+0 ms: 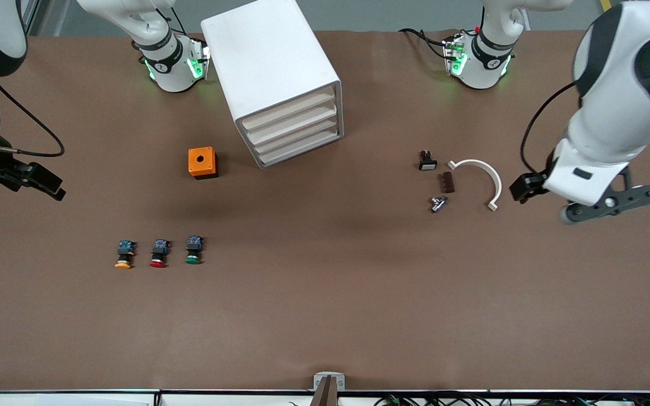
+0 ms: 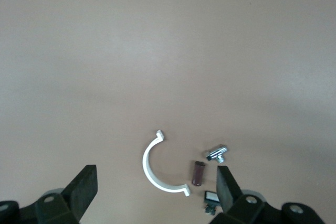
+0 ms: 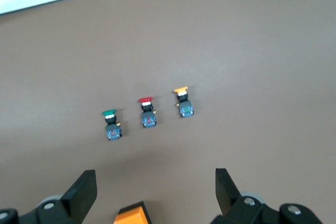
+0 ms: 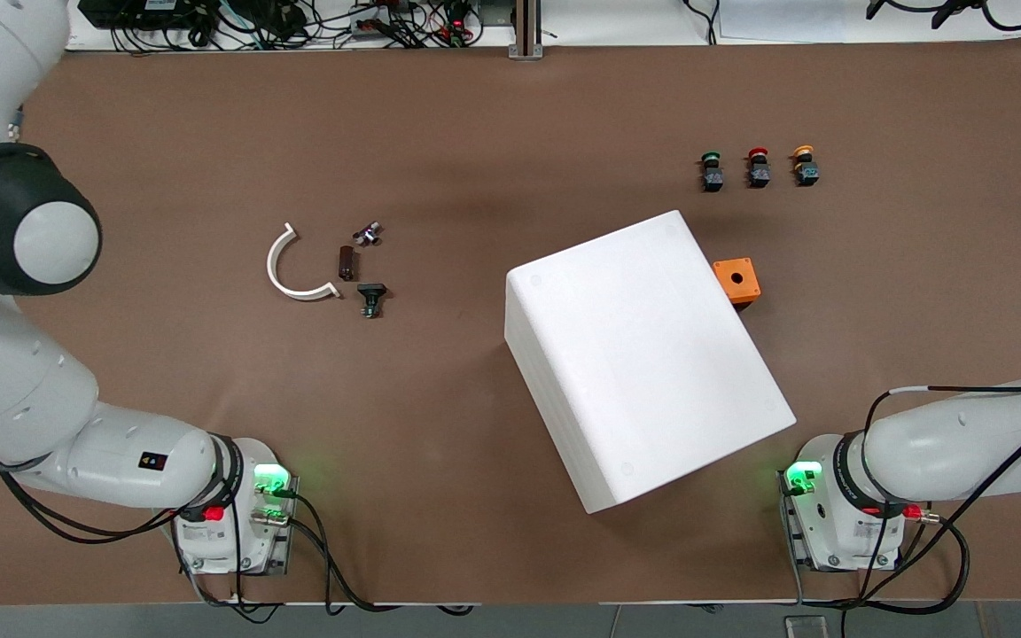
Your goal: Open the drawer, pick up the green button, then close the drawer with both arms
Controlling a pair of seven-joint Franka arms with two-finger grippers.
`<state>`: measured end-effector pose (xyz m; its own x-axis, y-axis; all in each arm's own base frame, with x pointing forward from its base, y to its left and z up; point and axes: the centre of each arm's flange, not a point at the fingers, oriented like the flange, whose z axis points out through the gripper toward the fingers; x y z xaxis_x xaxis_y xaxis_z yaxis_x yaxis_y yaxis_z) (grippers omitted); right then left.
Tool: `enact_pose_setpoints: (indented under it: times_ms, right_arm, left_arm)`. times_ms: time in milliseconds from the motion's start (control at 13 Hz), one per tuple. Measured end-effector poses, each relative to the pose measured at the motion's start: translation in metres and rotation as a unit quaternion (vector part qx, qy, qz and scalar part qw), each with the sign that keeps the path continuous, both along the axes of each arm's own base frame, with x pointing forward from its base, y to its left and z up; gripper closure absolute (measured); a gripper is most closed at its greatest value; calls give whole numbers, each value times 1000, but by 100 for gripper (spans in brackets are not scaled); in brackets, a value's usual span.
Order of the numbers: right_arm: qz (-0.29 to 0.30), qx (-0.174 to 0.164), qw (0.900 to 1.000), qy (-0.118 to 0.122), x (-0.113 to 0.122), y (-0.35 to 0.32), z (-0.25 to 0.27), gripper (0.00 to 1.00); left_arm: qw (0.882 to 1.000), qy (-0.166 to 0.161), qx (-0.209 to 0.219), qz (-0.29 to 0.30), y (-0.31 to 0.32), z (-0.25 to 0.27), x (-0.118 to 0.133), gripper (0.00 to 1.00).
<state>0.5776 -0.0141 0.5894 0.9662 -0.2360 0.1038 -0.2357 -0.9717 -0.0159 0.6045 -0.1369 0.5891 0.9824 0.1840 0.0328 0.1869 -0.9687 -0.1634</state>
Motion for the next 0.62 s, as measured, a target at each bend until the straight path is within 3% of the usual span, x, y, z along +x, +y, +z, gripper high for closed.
enact_pose_setpoints:
  times_ms: [154, 615]
  right_arm:
    - [0, 0, 1000, 13, -7, 0, 22, 0]
    - [0, -2, 1000, 3, -32, -3, 60, 0]
  left_arm:
    - [1000, 2, -17, -6, 31, 21, -7, 0]
    - [999, 2, -28, -28, 88, 62, -38, 0]
